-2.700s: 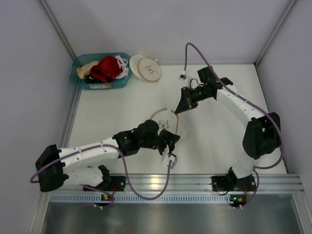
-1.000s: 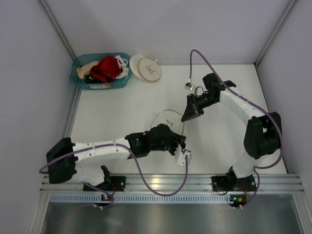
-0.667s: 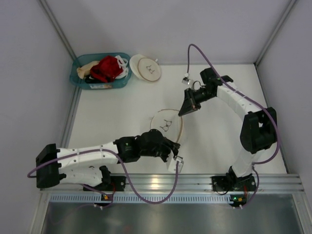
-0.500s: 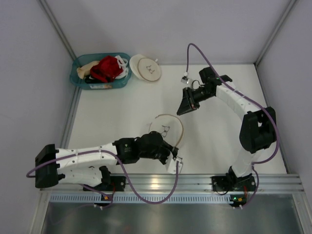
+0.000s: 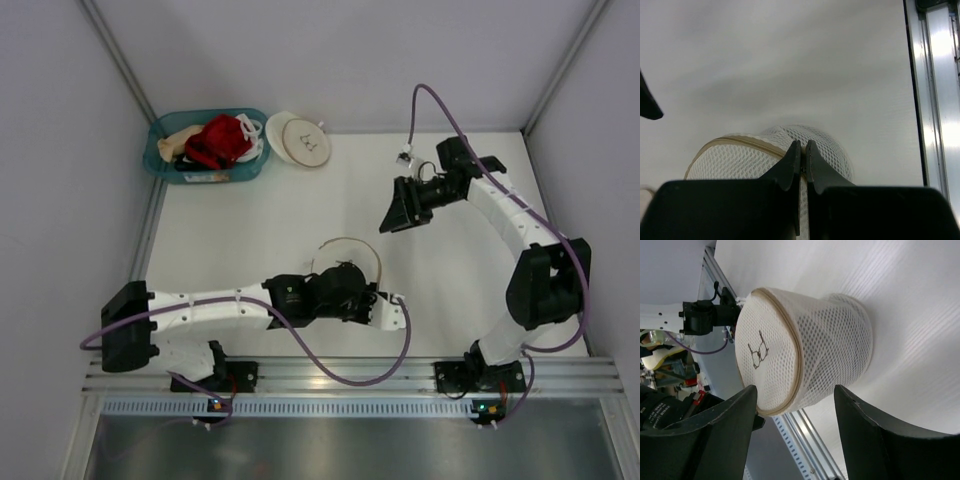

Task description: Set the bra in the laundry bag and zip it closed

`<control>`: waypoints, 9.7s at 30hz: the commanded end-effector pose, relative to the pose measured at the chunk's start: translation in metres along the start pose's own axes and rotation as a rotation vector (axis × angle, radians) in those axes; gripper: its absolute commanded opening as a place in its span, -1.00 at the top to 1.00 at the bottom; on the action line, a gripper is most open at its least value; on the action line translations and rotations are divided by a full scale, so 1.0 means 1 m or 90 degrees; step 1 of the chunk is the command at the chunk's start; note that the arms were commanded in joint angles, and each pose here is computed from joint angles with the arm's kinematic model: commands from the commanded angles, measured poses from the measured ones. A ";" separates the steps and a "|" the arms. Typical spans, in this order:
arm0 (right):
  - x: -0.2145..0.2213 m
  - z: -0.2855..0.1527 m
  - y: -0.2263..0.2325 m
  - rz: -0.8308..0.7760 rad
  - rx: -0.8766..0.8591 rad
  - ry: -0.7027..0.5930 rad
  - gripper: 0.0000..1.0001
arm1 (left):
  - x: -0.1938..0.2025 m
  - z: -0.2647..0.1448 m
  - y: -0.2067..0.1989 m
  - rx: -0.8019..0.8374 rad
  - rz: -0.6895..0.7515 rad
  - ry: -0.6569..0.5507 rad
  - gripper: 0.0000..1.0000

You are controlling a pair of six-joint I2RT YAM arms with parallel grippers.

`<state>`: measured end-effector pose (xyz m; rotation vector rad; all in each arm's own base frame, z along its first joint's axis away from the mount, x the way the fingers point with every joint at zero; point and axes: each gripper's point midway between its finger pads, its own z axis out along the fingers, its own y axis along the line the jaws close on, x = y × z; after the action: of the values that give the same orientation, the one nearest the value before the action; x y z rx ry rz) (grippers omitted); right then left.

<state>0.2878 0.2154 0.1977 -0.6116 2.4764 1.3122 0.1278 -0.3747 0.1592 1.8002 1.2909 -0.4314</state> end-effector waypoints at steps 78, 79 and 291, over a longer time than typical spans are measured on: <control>0.044 0.028 0.021 0.030 -0.064 0.074 -0.35 | -0.016 0.000 0.094 -0.104 -0.092 -0.063 1.00; 0.045 0.031 0.022 0.032 -0.067 0.082 -0.36 | -0.017 0.000 0.096 -0.102 -0.091 -0.066 1.00; 0.015 -0.006 0.067 -0.221 -0.138 -0.122 -0.24 | 0.032 -0.129 0.120 0.371 -1.065 -0.296 1.00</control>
<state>0.2599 0.2342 0.2360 -0.7605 2.0463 1.4432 0.2303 -0.2662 0.2498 0.2718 2.2385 -2.1098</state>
